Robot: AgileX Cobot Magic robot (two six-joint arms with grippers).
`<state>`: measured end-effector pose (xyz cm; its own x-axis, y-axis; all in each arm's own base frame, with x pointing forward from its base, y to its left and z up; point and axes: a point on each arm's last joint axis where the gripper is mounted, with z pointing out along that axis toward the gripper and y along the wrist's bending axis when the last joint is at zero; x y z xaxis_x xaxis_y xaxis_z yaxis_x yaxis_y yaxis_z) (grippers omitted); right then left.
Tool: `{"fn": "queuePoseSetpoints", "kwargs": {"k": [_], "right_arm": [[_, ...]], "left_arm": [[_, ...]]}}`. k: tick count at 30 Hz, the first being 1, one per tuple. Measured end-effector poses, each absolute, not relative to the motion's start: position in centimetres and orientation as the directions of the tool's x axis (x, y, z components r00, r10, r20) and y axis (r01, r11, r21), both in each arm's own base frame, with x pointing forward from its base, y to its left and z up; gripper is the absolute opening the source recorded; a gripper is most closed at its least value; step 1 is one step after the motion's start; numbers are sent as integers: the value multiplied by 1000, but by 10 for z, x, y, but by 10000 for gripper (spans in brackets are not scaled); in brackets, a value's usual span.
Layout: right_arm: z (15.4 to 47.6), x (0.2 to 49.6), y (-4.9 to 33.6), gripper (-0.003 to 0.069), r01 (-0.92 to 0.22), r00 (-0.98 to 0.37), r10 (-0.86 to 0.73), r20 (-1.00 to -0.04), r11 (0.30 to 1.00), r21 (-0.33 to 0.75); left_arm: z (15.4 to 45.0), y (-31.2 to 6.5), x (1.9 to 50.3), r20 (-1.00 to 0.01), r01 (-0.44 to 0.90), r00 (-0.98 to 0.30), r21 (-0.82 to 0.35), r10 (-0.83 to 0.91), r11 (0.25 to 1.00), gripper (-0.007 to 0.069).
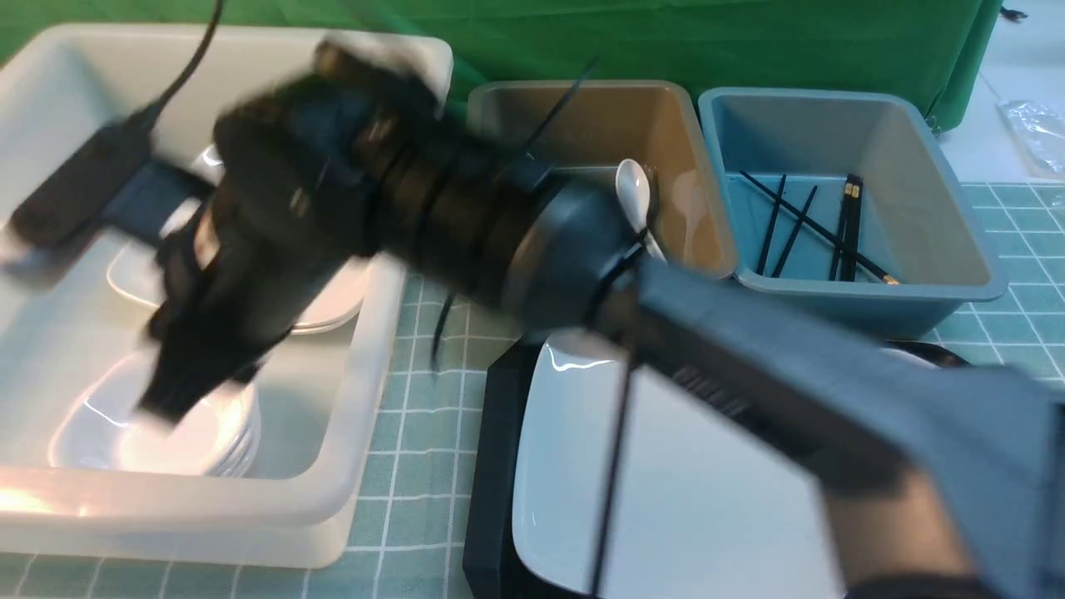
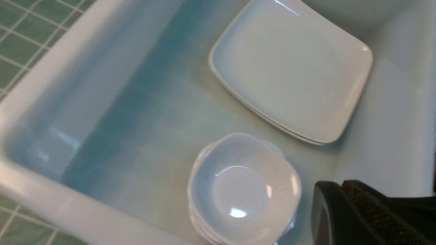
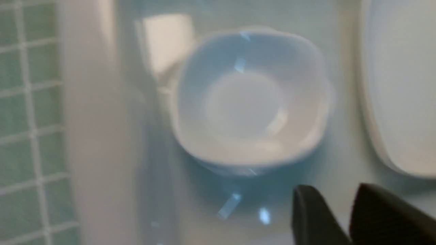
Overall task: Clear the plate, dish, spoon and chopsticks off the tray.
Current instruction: Use the right arm to grab a small plate from the dinner plate
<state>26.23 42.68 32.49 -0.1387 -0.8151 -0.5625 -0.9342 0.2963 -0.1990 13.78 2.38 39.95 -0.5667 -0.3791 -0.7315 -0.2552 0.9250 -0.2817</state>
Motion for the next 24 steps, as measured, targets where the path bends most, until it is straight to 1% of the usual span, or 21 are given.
{"fn": "queuePoseSetpoints", "kwargs": {"k": [1,2,3,4,6,7,9,10,11,12,14,16,17,18,20,21,22,24], "right_arm": [[340,268,410,112,-913,-163,-830,-534,332,-237],[349,272,399,86,-899,-183,-835,-519,356,-255],[366,284,375,50,-865,-230,-828,-511,415,-283],[381,292,357,36,-835,-259,-805,-533,465,-296],[402,305,322,25,-789,-309,-769,-559,536,-301],[415,311,298,22,-758,-346,-740,-577,583,-293],[427,318,258,22,-713,-417,-697,-584,649,-266],[429,319,238,22,-691,-454,-680,-577,677,-254],[430,317,237,22,-692,-455,-680,-574,676,-252],[422,318,203,22,-653,-532,-657,-534,720,-236],[416,313,167,22,-607,-602,-626,-495,762,-225],[385,303,127,22,-559,-709,-590,-386,804,-202],[379,301,121,22,-548,-728,-580,-366,813,-197],[366,293,102,22,-505,-779,-536,-325,844,-182],[319,274,73,43,-428,-867,-451,-212,892,-149],[300,268,64,75,-401,-883,-423,-204,905,-142],[280,263,60,125,-390,-892,-410,-192,911,-135],[246,258,58,263,-395,-893,-412,-182,910,-124]], "left_arm": [[399,20,139,-731,-215,-573,-301,-370,929,11],[398,18,140,-731,-188,-578,-312,-362,931,11],[394,13,142,-735,-127,-590,-324,-334,938,11],[392,10,144,-741,-77,-593,-337,-315,938,11],[386,1,147,-753,17,-599,-351,-271,936,11],[382,-4,148,-761,76,-607,-341,-228,937,11],[376,-14,150,-769,151,-617,-324,-168,934,11],[374,-19,150,-772,197,-622,-318,-133,927,11],[374,-18,151,-772,196,-621,-318,-134,927,11],[371,-28,152,-771,249,-631,-310,-89,918,11],[369,-37,154,-766,310,-641,-302,-37,901,11],[363,-48,158,-745,370,-666,-293,32,881,11],[362,-50,159,-740,377,-672,-294,40,878,11],[358,-55,163,-721,393,-689,-297,65,870,11],[349,-64,170,-682,409,-725,-306,102,860,11],[345,-67,174,-664,414,-738,-310,116,856,11],[341,-70,177,-650,418,-749,-313,128,853,11],[336,-73,183,-626,418,-766,-318,142,851,11]]}}
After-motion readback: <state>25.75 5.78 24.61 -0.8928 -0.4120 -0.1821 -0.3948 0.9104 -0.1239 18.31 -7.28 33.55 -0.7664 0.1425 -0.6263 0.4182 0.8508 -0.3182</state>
